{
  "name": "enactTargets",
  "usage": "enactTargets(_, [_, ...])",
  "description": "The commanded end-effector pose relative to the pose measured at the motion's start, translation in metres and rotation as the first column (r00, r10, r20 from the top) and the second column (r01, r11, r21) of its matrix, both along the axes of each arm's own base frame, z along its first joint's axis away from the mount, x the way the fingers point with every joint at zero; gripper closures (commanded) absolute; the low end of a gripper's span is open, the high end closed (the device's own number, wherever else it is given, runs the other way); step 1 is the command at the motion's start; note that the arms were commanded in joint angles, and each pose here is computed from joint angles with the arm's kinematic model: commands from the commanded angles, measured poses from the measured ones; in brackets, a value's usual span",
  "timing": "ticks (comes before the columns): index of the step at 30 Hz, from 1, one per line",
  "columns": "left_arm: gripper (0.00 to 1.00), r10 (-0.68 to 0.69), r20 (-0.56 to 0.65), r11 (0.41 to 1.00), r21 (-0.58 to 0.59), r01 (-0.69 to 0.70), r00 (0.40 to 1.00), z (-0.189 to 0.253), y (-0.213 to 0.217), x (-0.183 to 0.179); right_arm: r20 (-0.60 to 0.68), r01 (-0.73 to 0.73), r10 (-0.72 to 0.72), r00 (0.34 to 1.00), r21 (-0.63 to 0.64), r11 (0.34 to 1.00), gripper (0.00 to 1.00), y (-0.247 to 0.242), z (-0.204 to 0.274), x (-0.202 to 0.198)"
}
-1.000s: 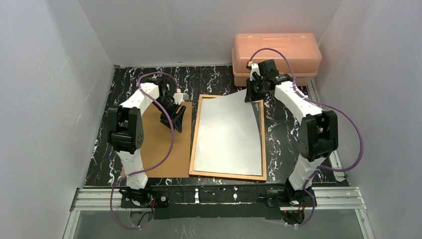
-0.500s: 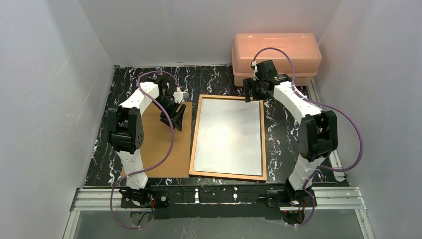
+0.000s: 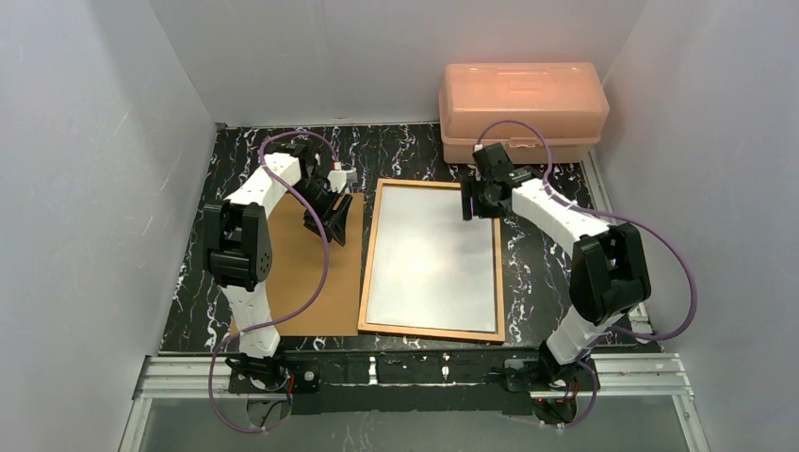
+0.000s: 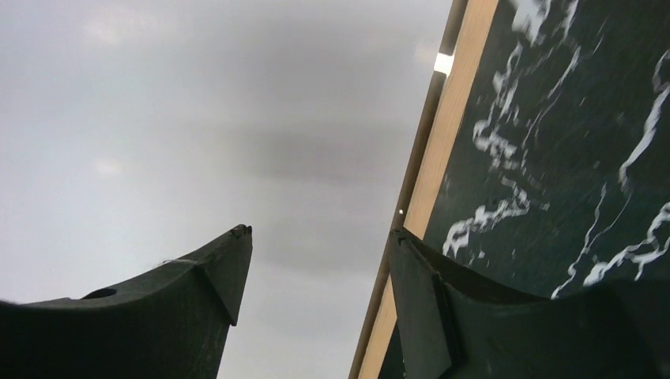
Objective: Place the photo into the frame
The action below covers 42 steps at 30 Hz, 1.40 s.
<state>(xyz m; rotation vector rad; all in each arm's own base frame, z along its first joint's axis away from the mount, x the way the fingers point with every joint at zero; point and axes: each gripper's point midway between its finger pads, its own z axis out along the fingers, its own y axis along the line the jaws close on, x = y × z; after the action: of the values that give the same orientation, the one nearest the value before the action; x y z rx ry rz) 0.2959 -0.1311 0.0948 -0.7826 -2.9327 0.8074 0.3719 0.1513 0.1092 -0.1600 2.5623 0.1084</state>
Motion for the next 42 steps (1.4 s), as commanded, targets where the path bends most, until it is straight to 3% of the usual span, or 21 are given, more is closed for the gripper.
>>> enactTargets(1, [0.48, -0.009, 0.024, 0.999, -0.038, 0.01, 1.0, 0.021, -0.008, -0.004, -0.035, 0.106, -0.105, 0.994, 0.018, 0.994, 0.29, -0.014, -0.01, -0.034])
enactTargets(9, [0.49, -0.037, 0.011, 0.999, -0.003, 0.037, 0.999, -0.006, -0.018, -0.007, -0.182, 0.113, -0.08, 0.98, 0.178, 0.978, 0.27, -0.004, -0.034, -0.103])
enactTargets(14, [0.52, -0.05, -0.006, 0.999, 0.016, 0.05, 0.999, -0.021, -0.026, -0.01, -0.233, 0.12, -0.063, 0.97, 0.236, 0.964, 0.27, 0.0, -0.046, -0.124])
enactTargets(42, [0.68, -0.065, -0.043, 0.997, 0.038, 0.067, 0.997, -0.054, -0.045, -0.006, -0.285, 0.171, -0.066, 0.956, 0.358, 0.918, 0.26, -0.017, -0.054, -0.123])
